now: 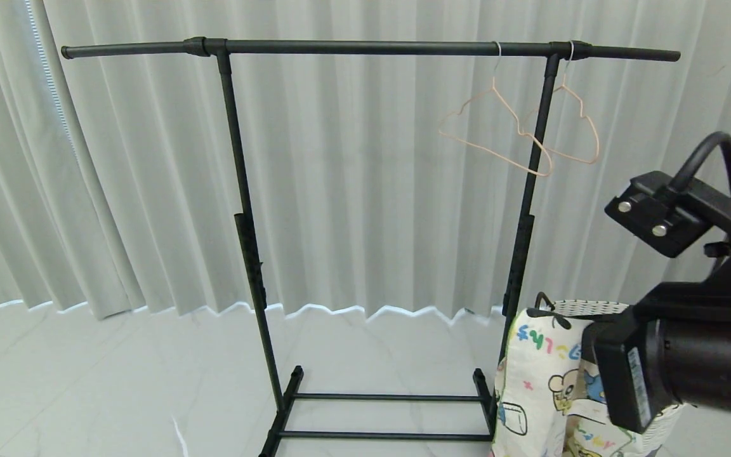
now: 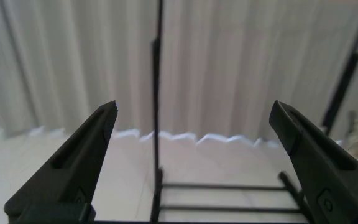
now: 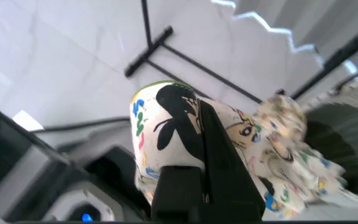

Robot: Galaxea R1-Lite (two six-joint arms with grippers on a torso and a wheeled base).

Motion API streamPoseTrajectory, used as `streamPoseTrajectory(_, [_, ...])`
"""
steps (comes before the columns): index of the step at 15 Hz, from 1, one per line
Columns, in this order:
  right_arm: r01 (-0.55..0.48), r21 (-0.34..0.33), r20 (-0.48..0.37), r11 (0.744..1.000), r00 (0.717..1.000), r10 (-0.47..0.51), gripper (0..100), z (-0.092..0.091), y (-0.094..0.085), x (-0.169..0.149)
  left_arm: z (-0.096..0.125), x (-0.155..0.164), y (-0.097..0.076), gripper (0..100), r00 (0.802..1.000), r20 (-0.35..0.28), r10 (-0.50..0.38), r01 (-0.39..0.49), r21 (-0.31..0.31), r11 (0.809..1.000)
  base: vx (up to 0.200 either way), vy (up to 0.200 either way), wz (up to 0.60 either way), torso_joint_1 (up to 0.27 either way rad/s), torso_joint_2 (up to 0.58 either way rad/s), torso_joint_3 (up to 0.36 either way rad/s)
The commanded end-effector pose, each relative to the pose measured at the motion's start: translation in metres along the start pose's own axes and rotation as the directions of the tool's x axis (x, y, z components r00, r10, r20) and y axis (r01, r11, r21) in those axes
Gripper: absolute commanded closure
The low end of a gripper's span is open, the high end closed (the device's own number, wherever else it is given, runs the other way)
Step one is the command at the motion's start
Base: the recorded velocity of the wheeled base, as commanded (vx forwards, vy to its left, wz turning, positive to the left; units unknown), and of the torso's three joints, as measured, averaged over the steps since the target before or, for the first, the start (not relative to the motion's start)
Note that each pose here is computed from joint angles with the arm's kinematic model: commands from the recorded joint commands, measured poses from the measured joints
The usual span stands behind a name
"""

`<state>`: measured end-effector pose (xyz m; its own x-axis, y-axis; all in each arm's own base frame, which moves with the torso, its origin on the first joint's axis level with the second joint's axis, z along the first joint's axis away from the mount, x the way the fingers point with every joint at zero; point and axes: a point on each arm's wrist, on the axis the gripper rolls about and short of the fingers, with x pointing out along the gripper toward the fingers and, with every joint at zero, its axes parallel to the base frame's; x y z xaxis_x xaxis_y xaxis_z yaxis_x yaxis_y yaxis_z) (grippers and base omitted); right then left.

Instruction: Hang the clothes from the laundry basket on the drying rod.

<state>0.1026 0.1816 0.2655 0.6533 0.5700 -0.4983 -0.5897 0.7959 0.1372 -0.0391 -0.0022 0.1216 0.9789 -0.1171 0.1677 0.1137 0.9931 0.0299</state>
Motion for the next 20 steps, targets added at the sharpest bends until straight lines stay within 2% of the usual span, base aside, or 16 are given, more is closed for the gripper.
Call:
streamPoseTrajectory(1, [-0.015, 0.020, -0.008, 1.000, 1.000, 0.015, 100, 0.000, 0.009, 0.018, 0.043, 0.002, 0.000, 0, 0.992, 0.045, -0.120, 0.119, 0.035, 0.992, 0.000, 0.000, 0.00, 0.000, 0.00, 0.000])
streamPoseTrajectory(3, [-0.031, 0.049, 0.032, 0.998, 0.999, 0.029, 100, 0.004, 0.012, 0.023, 0.093, 0.031, 0.004, 0, 0.984, 0.004, -0.180, 0.179, 0.016, 0.984, 0.000, 0.000, 0.00, 0.000, 0.00, 0.000])
streamPoseTrajectory(4, [-0.041, 0.054, 0.053, 0.998, 0.998, 0.039, 100, 0.007, 0.014, 0.024, 0.109, 0.049, 0.005, 0, 0.981, -0.017, -0.192, 0.192, 0.012, 0.981, 0.000, 0.000, 0.00, 0.000, 0.00, 0.000])
streamPoseTrajectory(5, [-0.047, 0.060, 0.071, 0.997, 0.997, 0.043, 100, 0.009, 0.015, 0.026, 0.115, 0.060, 0.005, 0, 0.976, -0.043, -0.212, 0.213, 0.003, 0.977, 0.000, 0.000, 0.00, 0.000, 0.00, 0.000])
streamPoseTrajectory(7, [-0.074, 0.072, 0.128, 0.995, 0.990, 0.065, 100, 0.015, 0.021, 0.035, 0.118, 0.090, 0.002, 0, 0.927, -0.124, -0.354, 0.352, -0.043, 0.935, 0.000, 0.000, 0.00, 0.000, 0.00, 0.000])
streamPoseTrajectory(10, [-0.125, 0.075, 0.189, 0.989, 0.976, 0.109, 100, 0.027, 0.036, 0.042, 0.118, 0.128, -0.018, 0, 0.816, -0.167, -0.553, 0.543, -0.108, 0.833, 0.000, 0.000, 0.00, 0.000, 0.00, 0.000])
streamPoseTrajectory(12, [-0.135, 0.075, 0.205, 0.988, 0.972, 0.117, 100, 0.034, 0.043, 0.049, 0.108, 0.145, -0.035, 0, 0.738, -0.230, -0.634, 0.619, -0.141, 0.772, 0.000, 0.000, 0.00, 0.000, 0.00, 0.000])
streamPoseTrajectory(13, [-0.138, 0.077, 0.211, 0.987, 0.970, 0.119, 100, 0.037, 0.046, 0.054, 0.104, 0.148, -0.044, 0, 0.693, -0.252, -0.676, 0.660, -0.155, 0.735, 0.000, 0.000, 0.00, 0.000, 0.00, 0.000])
streamPoseTrajectory(16, [-0.156, 0.071, 0.221, 0.985, 0.966, 0.137, 100, 0.041, 0.058, 0.066, 0.094, 0.147, -0.073, 0, 0.517, -0.298, -0.802, 0.786, -0.206, 0.583, 0.000, 0.000, 0.00, 0.000, 0.00, 0.000])
streamPoseTrajectory(17, [-0.161, 0.067, 0.217, 0.985, 0.966, 0.143, 100, 0.040, 0.061, 0.068, 0.089, 0.148, -0.081, 0, 0.493, -0.326, -0.807, 0.795, -0.208, 0.570, 0.000, 0.000, 0.00, 0.000, 0.00, 0.000])
streamPoseTrajectory(18, [-0.159, 0.064, 0.214, 0.985, 0.966, 0.142, 100, 0.039, 0.062, 0.069, 0.084, 0.149, -0.085, 0, 0.489, -0.355, -0.797, 0.790, -0.207, 0.577, 0.000, 0.000, 0.00, 0.000, 0.00, 0.000])
streamPoseTrajectory(19, [-0.165, 0.050, 0.211, 0.985, 0.966, 0.151, 100, 0.038, 0.065, 0.069, 0.072, 0.151, -0.091, 0, 0.486, -0.411, -0.771, 0.776, -0.203, 0.598, 0.000, 0.000, 0.00, 0.000, 0.00, 0.000])
streamPoseTrajectory(20, [-0.173, 0.024, 0.208, 0.985, 0.964, 0.165, 100, 0.037, 0.069, 0.067, 0.061, 0.151, -0.097, 0, 0.467, -0.460, -0.755, 0.773, -0.202, 0.601, 0.000, 0.000, 0.00, 0.000, 0.00, 0.000])
